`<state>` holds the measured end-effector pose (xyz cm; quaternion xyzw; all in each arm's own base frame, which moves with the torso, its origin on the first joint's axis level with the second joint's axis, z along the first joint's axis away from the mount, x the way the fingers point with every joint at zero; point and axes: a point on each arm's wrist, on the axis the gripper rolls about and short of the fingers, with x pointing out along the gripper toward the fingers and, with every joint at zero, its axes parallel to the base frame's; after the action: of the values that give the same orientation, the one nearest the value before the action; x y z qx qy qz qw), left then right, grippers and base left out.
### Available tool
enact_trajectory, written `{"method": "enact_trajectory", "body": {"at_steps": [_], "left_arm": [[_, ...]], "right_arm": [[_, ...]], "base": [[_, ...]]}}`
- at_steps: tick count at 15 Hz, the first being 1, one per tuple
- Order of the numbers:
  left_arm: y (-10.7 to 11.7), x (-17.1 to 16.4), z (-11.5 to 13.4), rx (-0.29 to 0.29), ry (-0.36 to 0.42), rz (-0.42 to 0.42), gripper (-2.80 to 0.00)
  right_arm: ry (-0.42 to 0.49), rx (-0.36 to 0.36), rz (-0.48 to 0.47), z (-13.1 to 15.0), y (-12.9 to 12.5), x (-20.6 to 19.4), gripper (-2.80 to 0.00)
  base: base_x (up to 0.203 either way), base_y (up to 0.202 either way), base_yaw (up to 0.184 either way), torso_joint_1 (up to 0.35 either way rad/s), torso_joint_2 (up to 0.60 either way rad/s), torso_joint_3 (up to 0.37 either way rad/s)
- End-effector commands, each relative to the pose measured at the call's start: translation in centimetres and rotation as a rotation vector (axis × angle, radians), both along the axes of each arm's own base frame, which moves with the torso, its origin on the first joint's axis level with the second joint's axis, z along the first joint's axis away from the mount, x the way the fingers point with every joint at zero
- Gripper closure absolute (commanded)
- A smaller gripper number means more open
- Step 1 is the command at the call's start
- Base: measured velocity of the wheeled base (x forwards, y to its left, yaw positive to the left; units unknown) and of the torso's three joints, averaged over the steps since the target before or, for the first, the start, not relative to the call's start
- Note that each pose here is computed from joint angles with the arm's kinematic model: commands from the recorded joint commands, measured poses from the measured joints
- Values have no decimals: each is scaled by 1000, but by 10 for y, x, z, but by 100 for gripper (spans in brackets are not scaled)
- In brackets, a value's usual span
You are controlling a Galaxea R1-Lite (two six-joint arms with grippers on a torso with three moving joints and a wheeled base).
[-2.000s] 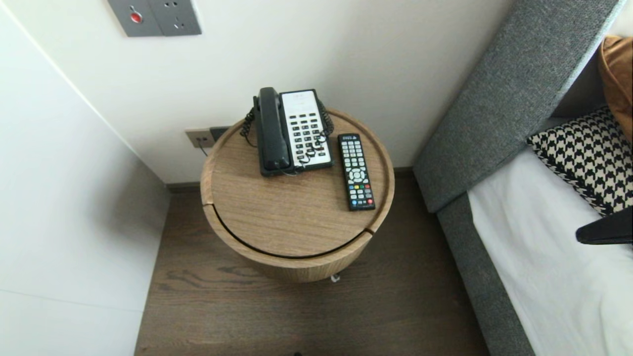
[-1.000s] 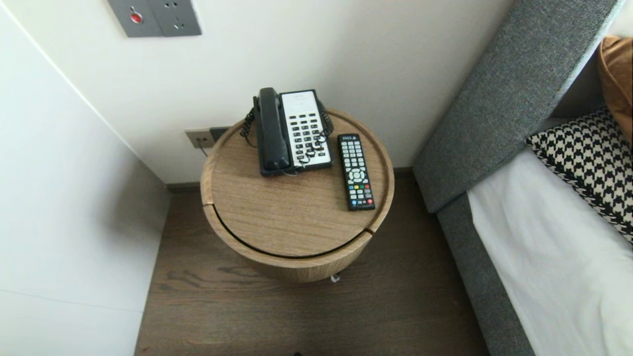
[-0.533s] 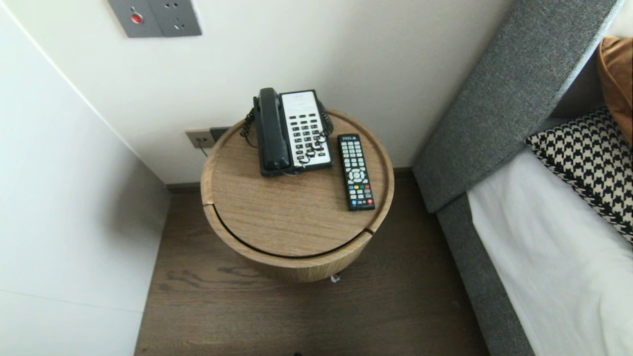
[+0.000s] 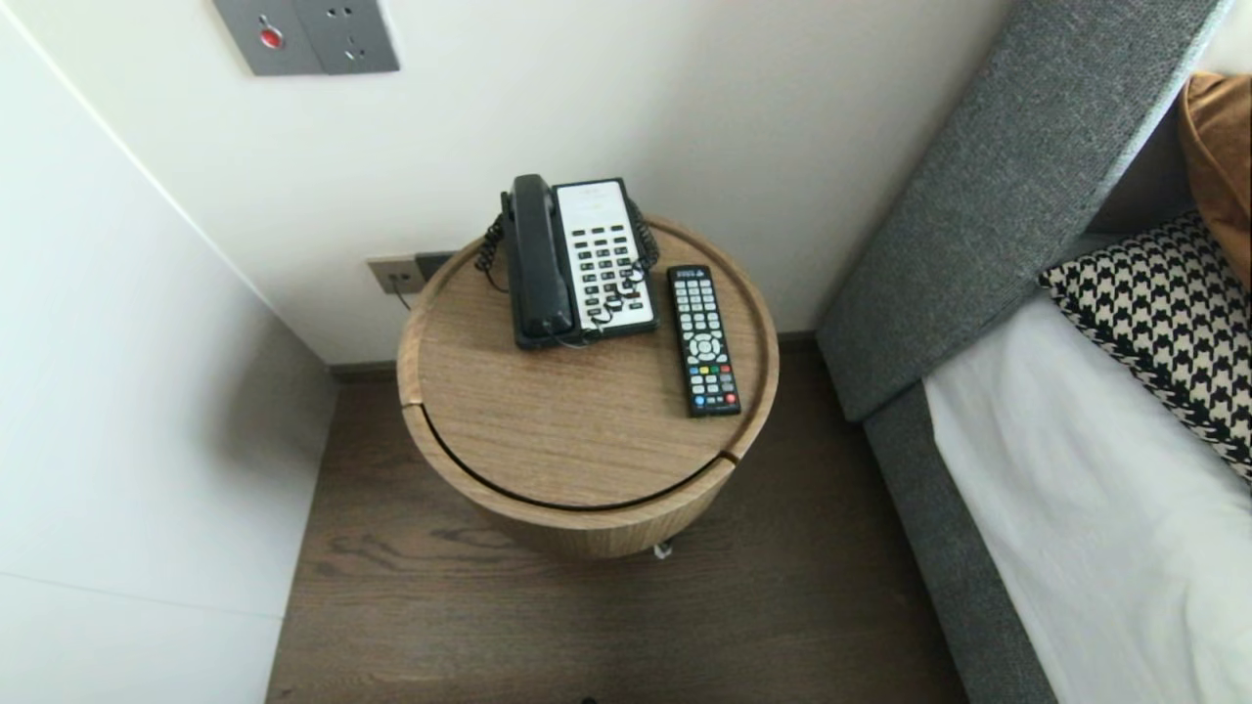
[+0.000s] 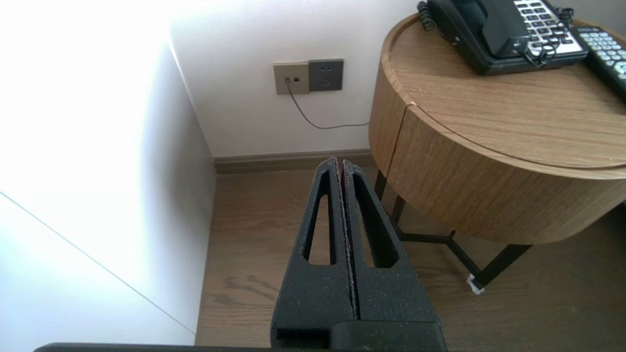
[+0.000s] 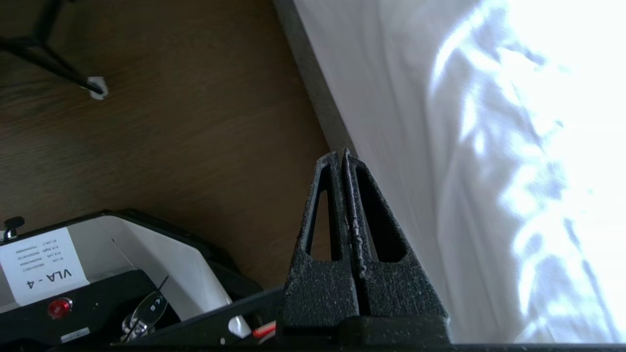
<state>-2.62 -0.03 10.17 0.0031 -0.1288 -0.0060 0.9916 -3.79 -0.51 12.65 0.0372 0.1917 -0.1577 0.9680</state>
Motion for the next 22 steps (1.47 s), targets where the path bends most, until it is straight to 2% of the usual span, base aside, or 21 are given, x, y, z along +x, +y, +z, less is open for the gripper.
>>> {"method": "enact_trajectory", "body": {"at_steps": [1,3,5,8,11,12,14,15,18,20,22], "left_arm": [[0,4,-11,0,36,0,0],[0,4,-11,0,35,0,0],[0,4,-11,0,36,0,0],[0,3,-11,0,34,0,0],[0,4,-11,0,36,0,0],[0,3,-11,0,34,0,0],[0,3,-11,0,35,0,0],[0,4,-11,0,36,0,0],[0,3,-11,0,34,0,0],[0,3,-11,0,34,0,0],[0,4,-11,0,35,0,0]], "right_arm": [[-64,-18,37,-22,0,-5,0],[-128,-96,128,-27,1,-10,0],[-152,-179,195,-31,2,-13,0],[-254,-226,204,-35,2,-1,0],[-474,-320,223,-35,3,12,0],[-503,-305,261,-35,4,12,0],[-414,-176,317,-49,5,15,0],[-377,-147,320,-53,5,15,0],[-384,-124,312,-52,5,15,0],[-398,-73,298,-52,5,15,0],[-399,-70,298,-52,5,15,0]], "base": [[0,0,0,0,0,0],[0,0,0,0,0,0],[0,0,0,0,0,0],[0,0,0,0,0,0],[0,0,0,0,0,0],[0,0,0,0,0,0],[0,0,0,0,0,0],[0,0,0,0,0,0],[0,0,0,0,0,0],[0,0,0,0,0,0],[0,0,0,0,0,0]]}}
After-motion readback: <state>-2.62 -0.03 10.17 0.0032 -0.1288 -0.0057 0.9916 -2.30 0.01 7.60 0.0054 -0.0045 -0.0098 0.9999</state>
